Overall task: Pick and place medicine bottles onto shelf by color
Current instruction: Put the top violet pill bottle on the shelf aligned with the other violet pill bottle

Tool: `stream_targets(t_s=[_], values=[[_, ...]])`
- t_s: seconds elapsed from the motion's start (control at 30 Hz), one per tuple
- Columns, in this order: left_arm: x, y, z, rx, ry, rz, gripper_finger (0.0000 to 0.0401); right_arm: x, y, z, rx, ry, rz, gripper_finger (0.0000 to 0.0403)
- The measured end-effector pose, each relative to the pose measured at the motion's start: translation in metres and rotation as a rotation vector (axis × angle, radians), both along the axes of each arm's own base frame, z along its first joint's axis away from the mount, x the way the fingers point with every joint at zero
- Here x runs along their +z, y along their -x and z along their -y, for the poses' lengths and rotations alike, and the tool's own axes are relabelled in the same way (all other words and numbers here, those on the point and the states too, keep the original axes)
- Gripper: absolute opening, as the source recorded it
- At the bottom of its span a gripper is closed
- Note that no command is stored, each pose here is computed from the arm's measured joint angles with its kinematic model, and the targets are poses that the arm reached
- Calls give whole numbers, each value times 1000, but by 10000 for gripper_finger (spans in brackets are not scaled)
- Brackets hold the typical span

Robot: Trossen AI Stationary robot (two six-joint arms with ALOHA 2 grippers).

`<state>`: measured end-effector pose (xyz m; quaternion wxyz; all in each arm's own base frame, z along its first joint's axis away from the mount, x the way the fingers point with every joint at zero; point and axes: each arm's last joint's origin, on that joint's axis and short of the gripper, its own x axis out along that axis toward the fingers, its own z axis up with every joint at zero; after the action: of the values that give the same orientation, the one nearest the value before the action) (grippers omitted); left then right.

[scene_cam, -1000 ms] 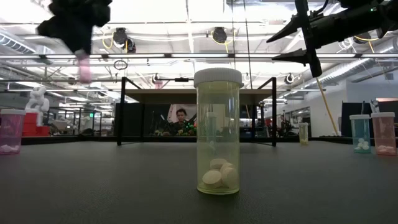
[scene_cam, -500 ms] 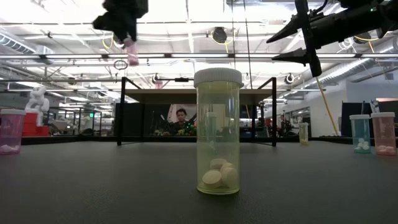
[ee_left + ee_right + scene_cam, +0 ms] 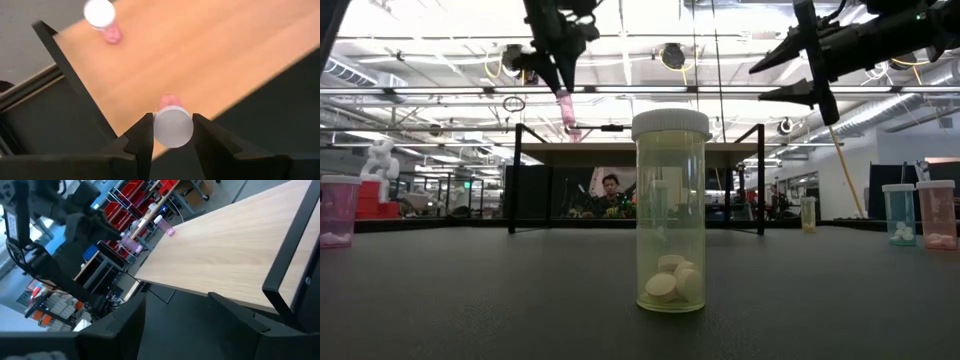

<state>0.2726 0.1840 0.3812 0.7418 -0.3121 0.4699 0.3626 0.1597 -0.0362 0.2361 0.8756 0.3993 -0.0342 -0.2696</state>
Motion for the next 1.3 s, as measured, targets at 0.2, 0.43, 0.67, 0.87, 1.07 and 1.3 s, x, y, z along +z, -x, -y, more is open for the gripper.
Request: stream_targets(t_s=[0.2, 0.43, 0.67, 0.87, 1.07, 1.3], values=[[-15, -7, -18, 24, -8, -68, 129, -3, 1, 0, 1, -1, -33, 208], [-18, -11, -26, 47, -78, -79, 129, -4, 1, 0, 4, 12, -50, 208], [-19, -12, -34, 73, -110, -59, 129, -4, 1, 1, 0, 11, -52, 208], [-27, -16, -37, 58, -98, -100, 129, -5, 1, 1, -2, -3, -50, 208], [-27, -17, -38, 58, -111, -93, 129, -4, 1, 1, -4, -11, -44, 208], [-27, -16, -40, 48, -120, -94, 129, -4, 1, 1, -4, -10, -44, 208]])
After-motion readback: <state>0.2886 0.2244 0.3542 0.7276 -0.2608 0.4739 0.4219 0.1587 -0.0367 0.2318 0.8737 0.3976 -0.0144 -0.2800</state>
